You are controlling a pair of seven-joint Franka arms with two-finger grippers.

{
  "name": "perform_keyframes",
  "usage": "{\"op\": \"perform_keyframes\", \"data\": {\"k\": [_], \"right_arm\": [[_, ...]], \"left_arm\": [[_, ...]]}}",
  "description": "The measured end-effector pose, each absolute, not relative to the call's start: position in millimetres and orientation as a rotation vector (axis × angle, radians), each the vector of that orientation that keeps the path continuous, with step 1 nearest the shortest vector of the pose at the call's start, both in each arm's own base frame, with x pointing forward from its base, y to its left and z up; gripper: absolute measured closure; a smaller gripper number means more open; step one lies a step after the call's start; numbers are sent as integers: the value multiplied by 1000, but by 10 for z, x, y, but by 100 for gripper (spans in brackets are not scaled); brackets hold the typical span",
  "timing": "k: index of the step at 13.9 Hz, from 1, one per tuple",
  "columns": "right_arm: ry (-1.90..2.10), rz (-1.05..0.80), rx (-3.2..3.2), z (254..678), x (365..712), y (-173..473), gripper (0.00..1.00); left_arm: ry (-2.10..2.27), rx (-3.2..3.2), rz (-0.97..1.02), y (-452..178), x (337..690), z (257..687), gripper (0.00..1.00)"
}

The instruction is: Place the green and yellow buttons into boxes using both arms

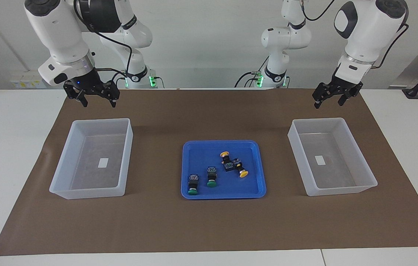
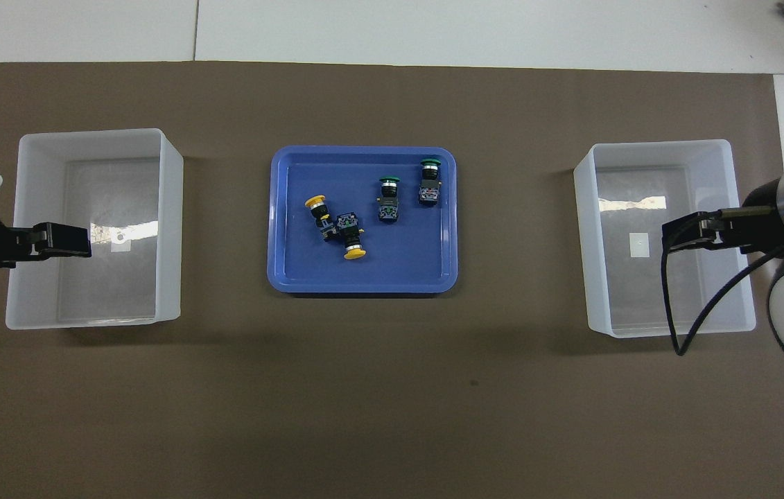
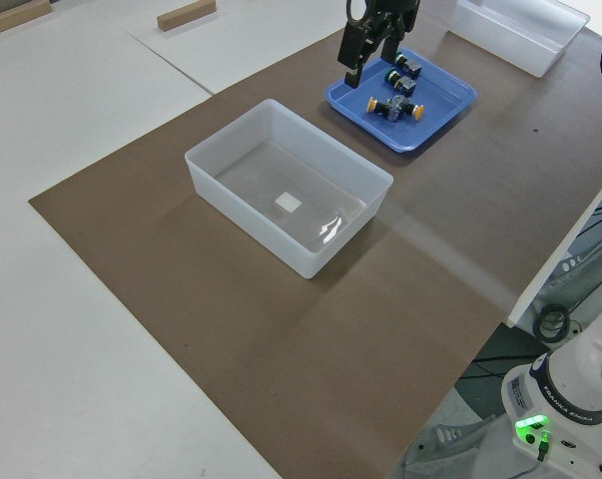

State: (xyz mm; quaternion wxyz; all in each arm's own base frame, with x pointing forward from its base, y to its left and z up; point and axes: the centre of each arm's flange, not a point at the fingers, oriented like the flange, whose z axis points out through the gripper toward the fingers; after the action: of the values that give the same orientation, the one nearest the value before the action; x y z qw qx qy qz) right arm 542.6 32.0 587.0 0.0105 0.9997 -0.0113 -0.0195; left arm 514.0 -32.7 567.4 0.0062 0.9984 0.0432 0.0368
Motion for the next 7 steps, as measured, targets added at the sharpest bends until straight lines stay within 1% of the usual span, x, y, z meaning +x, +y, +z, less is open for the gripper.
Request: {"op": "perform_keyframes", "data": {"k": [4,7], "right_arm": [[-16,32,3137,5808,5489,512,0],[-32,120,3149,5608,5534,988,0]], "left_arm": [[134,3113,208,-449,5130,5445,0],[226,3069,300,-917,5163,5076,0]]}}
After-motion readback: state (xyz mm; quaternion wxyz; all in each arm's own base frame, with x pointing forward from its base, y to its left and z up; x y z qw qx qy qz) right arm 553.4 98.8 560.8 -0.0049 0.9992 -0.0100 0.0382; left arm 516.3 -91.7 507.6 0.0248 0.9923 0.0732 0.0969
